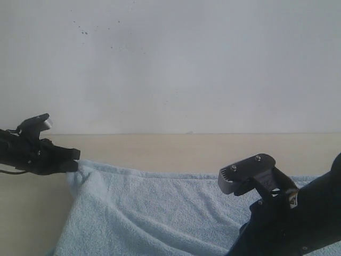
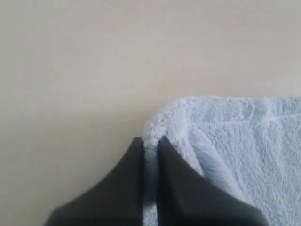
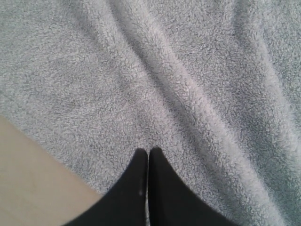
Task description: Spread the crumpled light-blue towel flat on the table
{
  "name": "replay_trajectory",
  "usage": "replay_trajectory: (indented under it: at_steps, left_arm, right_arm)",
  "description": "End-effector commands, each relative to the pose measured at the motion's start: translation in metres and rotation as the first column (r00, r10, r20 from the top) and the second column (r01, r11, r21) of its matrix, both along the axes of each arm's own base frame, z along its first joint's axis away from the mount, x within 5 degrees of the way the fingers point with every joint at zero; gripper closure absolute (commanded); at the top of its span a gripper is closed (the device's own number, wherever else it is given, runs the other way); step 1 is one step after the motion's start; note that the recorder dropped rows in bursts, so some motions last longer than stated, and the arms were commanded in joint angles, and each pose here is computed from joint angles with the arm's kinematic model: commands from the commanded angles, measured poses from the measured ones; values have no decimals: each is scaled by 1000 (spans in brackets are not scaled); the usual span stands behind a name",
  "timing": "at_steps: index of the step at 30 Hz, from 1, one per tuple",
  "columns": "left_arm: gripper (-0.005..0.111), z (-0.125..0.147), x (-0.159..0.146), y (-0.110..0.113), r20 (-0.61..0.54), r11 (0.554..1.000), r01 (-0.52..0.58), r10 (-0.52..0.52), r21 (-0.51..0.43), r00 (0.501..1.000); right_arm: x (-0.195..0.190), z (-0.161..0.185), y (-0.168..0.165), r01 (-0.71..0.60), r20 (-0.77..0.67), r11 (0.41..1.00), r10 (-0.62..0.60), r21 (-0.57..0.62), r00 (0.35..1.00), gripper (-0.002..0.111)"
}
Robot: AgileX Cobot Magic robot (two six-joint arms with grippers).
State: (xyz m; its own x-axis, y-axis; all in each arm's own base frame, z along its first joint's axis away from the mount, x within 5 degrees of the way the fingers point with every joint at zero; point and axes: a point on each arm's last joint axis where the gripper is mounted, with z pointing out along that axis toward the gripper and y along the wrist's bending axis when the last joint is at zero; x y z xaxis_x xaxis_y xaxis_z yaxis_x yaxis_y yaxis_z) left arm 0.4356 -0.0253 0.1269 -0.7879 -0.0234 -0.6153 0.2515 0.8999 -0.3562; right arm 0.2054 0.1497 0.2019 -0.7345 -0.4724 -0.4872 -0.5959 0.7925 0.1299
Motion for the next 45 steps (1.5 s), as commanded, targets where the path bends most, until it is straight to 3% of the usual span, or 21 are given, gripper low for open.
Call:
replay_trajectory:
  at_steps: [1,9,12,13,17,21,23,27,28,29,31,33,34,38,40,42,45]
  left_arm:
    - [103,18,13,1,87,999,36,-39,37,995]
    - [101,20,15,4,116,979,112,-133,168,984]
    - [87,19,14,4,108,974,135,-156,180,982]
    - [77,21,14,4,110,974,135,-157,182,981]
    - [47,30,15,6,114,988,58,-75,147,991]
    - [35,56,15,11,158,993,-47,29,107,987]
    - [36,75,11,13,189,994,-67,50,85,981]
    - [40,121,-6,16,185,995,-79,87,-53,979]
    - [48,132,-12,14,177,994,-57,72,-89,982]
    - [74,149,-26,5,152,990,40,-19,-138,988]
    - [102,158,-44,-6,133,967,203,-184,-151,974]
    - [103,156,-62,-11,83,943,304,-295,-134,952]
    - [103,154,-67,-10,54,949,286,-281,-134,958]
    - [103,123,-111,-8,-121,978,210,-207,14,971]
    - [103,101,-146,-22,-149,951,242,-216,193,965]
    - [103,82,-171,-35,-165,921,262,-221,288,961]
    - [103,64,-192,-34,-225,902,286,-220,325,949]
  right_arm:
    - [2,2,1,-1,15,1000,1,7,1000,109]
    - [2,2,1,5,12,1000,-6,9,1000,109]
    - [2,2,1,7,10,1000,-8,12,1000,109]
    - [1,2,2,14,5,1000,-14,19,1000,109]
    - [1,2,2,22,-1,999,-22,29,1000,109]
    - [1,3,3,33,-10,999,-33,42,999,109]
    - [1,3,4,46,-18,997,-45,56,999,109]
    - [1,3,4,45,-20,997,-44,60,999,109]
    - [1,3,4,47,-21,997,-45,61,999,109]
    - [1,3,4,49,-23,997,-48,64,999,109]
    - [1,3,4,49,-23,997,-48,64,999,109]
    - [1,4,4,49,-21,997,-48,66,999,109]
    - [0,4,4,49,-23,997,-47,65,999,109]
    - [-2,3,4,36,-40,998,-34,55,999,109]
    - [-2,2,4,33,-47,998,-31,52,998,109]
    - [-3,2,4,24,-50,999,-21,47,999,109]
    - [-3,2,4,14,-47,999,-12,44,999,109]
